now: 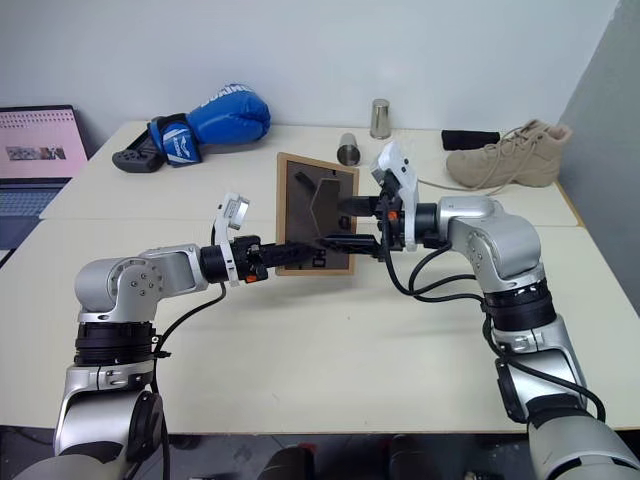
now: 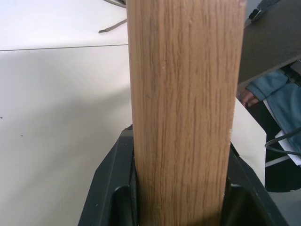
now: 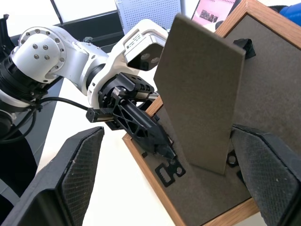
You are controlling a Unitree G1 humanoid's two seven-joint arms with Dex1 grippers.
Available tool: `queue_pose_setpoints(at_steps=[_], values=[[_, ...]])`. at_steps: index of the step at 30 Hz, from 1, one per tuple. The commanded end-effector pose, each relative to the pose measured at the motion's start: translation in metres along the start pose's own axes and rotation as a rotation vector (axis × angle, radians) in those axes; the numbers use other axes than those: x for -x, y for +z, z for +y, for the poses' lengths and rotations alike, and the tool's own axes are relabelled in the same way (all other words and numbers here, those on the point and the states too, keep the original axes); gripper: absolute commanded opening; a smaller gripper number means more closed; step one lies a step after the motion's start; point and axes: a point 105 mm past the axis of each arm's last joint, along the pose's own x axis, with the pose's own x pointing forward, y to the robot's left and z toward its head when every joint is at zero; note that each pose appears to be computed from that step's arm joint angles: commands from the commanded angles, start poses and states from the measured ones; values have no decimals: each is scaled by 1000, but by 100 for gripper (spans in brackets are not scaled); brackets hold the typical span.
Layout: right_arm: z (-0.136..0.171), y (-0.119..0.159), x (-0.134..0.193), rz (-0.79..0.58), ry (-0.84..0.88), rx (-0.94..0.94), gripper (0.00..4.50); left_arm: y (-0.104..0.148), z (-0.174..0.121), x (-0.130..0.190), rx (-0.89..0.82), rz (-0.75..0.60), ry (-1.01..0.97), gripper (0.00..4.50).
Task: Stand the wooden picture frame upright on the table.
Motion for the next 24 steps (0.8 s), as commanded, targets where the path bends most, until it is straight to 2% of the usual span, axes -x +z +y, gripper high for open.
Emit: queue_pose_setpoints(at_steps=[1, 8, 15, 19, 22, 24], values=[[17, 9, 1, -24, 86, 26, 445, 16, -12, 1, -59, -47, -41, 129], [7, -10, 12, 20, 34, 10, 445, 14, -10, 0, -55, -42, -37, 129], [1, -18, 23, 41, -3, 0, 445, 10, -12, 0, -49, -30, -42, 129], [-22, -32, 39, 94, -138, 60, 445, 10, -15, 2, -43, -26, -58, 129], [-32, -35, 45, 94, -207, 80, 445, 7, -17, 3, -37, -12, -70, 129], [-38, -33, 51, 74, -255, 131, 445, 7, -22, 4, 25, -18, -104, 129]])
